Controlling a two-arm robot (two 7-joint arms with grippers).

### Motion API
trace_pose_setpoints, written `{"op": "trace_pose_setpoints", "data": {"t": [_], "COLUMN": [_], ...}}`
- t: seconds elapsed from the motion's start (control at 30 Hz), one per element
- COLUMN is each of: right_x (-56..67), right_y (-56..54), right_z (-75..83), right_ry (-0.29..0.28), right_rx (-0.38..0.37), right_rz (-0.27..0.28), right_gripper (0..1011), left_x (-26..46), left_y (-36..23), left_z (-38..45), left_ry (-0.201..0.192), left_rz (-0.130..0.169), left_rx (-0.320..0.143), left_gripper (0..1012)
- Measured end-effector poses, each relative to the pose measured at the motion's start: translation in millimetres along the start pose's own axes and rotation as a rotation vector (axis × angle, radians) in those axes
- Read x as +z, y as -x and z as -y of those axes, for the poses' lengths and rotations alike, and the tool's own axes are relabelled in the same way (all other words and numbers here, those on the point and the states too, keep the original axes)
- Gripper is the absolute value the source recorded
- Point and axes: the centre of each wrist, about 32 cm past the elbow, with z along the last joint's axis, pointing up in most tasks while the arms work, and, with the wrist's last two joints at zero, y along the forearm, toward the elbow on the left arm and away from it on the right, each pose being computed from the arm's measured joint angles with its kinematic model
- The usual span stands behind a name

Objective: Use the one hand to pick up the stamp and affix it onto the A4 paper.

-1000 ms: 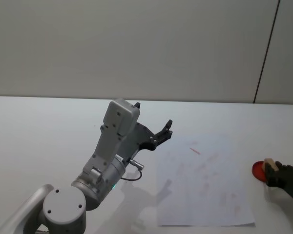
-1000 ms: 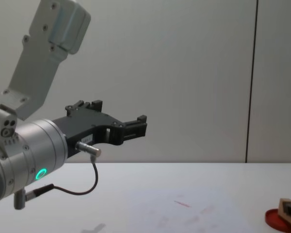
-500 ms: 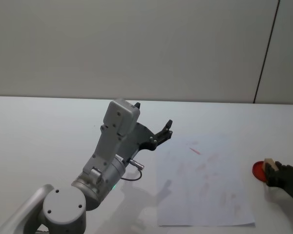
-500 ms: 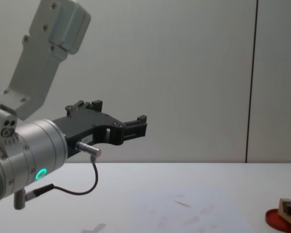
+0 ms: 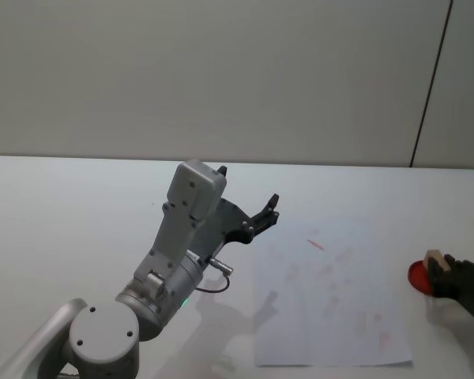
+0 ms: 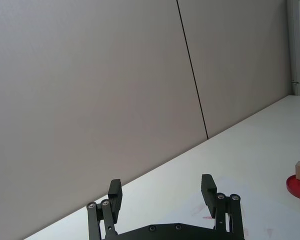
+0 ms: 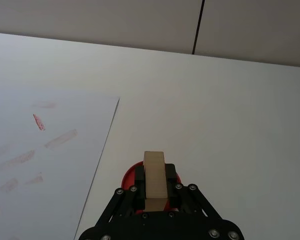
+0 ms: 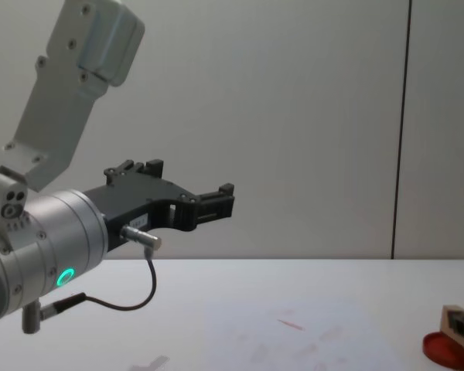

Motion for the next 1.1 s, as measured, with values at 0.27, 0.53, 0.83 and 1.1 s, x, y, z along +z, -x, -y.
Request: {"op": "trace_pose_setpoints", "data": {"t": [0.27,0.53,0.83,1.1], "right_x": [3.1,3.3,-0.5,-5.9], "right_y": [0.2,0.2,-0.6,-1.9], "right_z": [-0.7,-2.5,-4.7,-7.2], "right_ry": [-0.02,-0.021,-0.007,0.002], "right_rx": [0.001,0.001,0.001,0.001], "right_rz": [0.031,0.05,0.064,0.081], "right_gripper": [227,227,227,227], "left_x": [0.0,0.0,0.0,0.0], "left_y": [0.0,0.0,0.0,0.0], "left_z": [0.0,0.0,0.0,0.0], "left_ry": [0.0,0.0,0.0,0.0], "left_rz": [0.0,0.0,0.0,0.0], "left_rx": [0.0,0.0,0.0,0.0], "left_gripper": [1002,1002,1002,1002]}}
